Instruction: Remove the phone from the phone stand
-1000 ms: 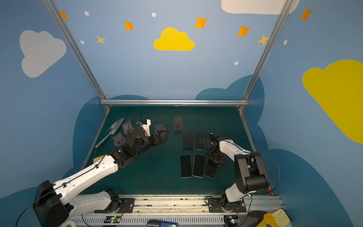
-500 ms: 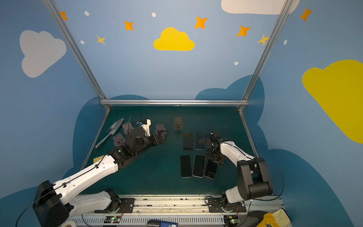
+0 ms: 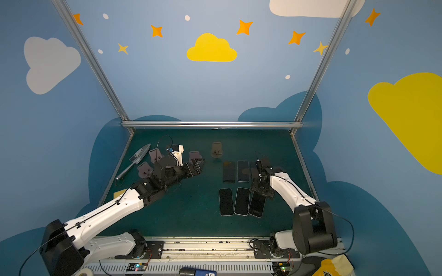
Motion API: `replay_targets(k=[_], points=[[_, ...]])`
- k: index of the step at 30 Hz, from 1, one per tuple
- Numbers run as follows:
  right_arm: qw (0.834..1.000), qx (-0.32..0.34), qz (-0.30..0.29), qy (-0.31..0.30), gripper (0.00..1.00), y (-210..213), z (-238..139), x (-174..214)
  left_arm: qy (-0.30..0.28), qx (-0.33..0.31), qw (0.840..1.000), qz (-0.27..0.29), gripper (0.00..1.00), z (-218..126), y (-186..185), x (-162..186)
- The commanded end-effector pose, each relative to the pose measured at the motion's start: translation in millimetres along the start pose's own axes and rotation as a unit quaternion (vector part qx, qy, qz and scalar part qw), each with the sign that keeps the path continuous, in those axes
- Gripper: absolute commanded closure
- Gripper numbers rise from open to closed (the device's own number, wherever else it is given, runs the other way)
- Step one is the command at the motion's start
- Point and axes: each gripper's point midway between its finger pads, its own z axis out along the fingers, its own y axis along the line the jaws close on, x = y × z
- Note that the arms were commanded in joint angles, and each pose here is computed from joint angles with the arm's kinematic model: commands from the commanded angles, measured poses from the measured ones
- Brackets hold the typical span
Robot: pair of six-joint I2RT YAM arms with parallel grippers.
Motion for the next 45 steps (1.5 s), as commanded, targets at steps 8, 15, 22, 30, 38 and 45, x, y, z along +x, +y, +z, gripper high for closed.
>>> replay_targets(k=[8,15,22,30,38,45], points=[[0.95,-0.159,-0.082,-0.255,0.21,46.5,-140.2,-35.9,-0.158,-0.09,0.976,0.124,0.0,-50.2,11.8,-71.2],[0.877,-0.23,-0.078,-0.415,0.12,49.2,-177.6,-35.6,-0.175,-0.234,0.947,0.136,0.0,-109.0,73.4,-71.3],[0.821,-0.19,-0.107,-0.528,0.11,39.0,-166.0,-49.5,-0.275,-0.304,0.891,0.196,0.0,-152.9,117.5,-80.4],[0.822,-0.174,-0.152,-0.521,0.1,53.6,-138.9,-57.7,-0.274,-0.314,0.867,0.272,0.0,-119.6,199.0,-46.9],[0.842,-0.149,-0.159,-0.493,0.1,44.5,-107.7,-61.0,-0.211,-0.385,0.881,0.176,0.0,-77.8,282.8,-46.3],[0.846,-0.141,-0.141,-0.494,0.1,28.6,-102.5,-61.2,-0.134,-0.364,0.907,0.163,0.0,-45.7,304.7,-51.0]])
